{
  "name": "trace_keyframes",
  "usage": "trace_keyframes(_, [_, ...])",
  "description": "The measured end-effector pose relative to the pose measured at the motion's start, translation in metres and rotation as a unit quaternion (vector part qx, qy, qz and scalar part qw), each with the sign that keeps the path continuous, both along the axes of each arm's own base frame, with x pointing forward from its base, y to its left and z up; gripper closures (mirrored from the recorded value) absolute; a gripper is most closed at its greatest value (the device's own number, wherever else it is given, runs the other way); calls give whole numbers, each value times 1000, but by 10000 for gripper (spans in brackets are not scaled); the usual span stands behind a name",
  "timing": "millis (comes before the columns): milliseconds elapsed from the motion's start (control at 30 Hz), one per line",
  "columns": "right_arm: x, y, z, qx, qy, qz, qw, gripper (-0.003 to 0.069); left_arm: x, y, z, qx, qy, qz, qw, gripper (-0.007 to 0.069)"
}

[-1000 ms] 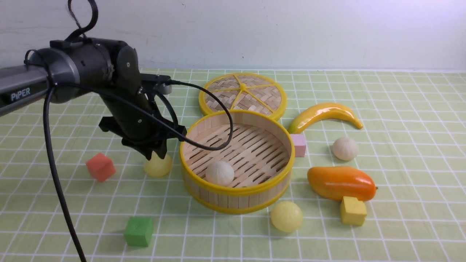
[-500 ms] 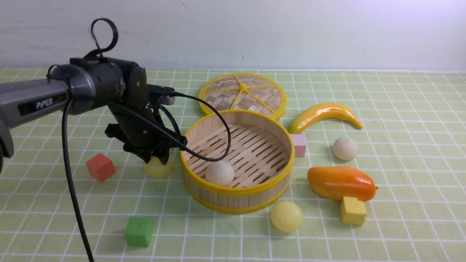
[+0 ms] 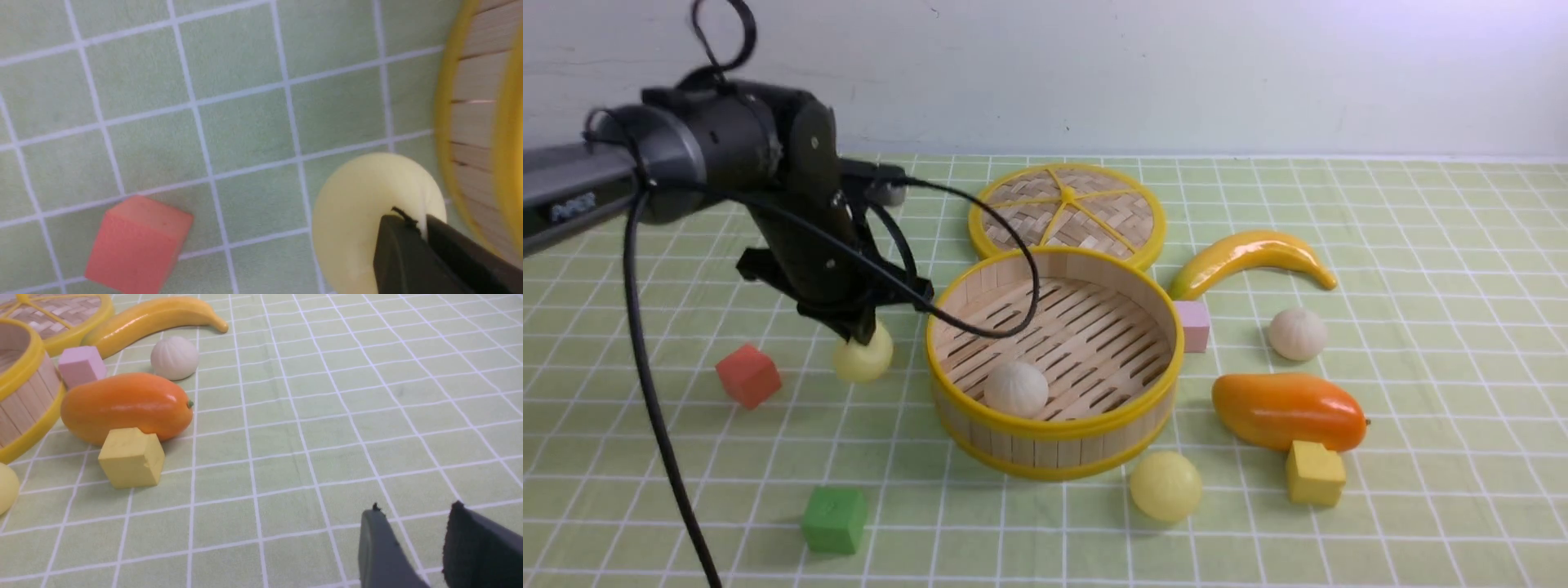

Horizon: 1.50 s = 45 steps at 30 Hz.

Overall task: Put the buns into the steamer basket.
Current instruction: Use the left arm to put the steamed stuffed bun into the steamer, then use the right arm to grab a steamed stuffed bun

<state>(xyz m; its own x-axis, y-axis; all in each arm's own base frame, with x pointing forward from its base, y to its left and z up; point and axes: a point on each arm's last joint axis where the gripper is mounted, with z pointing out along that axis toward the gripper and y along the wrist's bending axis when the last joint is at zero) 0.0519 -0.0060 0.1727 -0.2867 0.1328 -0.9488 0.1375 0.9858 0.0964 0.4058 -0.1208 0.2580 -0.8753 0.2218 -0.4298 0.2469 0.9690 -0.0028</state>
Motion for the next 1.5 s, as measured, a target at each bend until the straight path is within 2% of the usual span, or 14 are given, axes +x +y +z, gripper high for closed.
trace_keyframes(200, [0,0,0,0,0,0,1000,420,-24,-35,56,-55,-89,-55,993,638])
trace_keyframes(333, [0,0,0,0,0,0,1000,420,-15,-60,31,-65,-88,-77,991,638])
trace_keyframes(567, [0,0,0,0,0,0,1000,420,10,-67,-28,-48,-69,-74,994,590])
trace_keyframes(767, [0,0,0,0,0,0,1000,420,17,-68,-44,-35,-74,-80,993,338])
trace_keyframes(833, [0,0,0,0,0,0,1000,420,17,-68,-38,-40,-81,-70,993,223])
trace_keyframes(967, [0,0,0,0,0,0,1000,420,10,-65,-10,-50,-80,-51,994,109])
trace_keyframes(1033, [0,0,0,0,0,0,1000,420,-2,-59,21,-63,-88,-38,993,125])
trace_keyframes(1100, [0,0,0,0,0,0,1000,420,-18,-52,55,-82,-111,-28,990,242])
trace_keyframes(1133, [0,0,0,0,0,0,1000,420,-22,-51,61,-86,-117,-27,989,257])
trace_keyframes(1200, [0,0,0,0,0,0,1000,420,-56,-38,101,-120,-161,-23,979,478])
trace_keyframes(1233, [0,0,0,0,0,0,1000,420,-59,-36,103,-121,-163,-23,979,496])
trace_keyframes(1267, [0,0,0,0,0,0,1000,420,-81,-28,119,-144,-189,-23,971,594])
trace_keyframes(1400, [0,0,0,0,0,0,1000,420,-147,-2,139,-198,-250,-23,947,638])
trace_keyframes(1500, [0,0,0,0,0,0,1000,420,-197,19,125,-239,-288,-12,927,638])
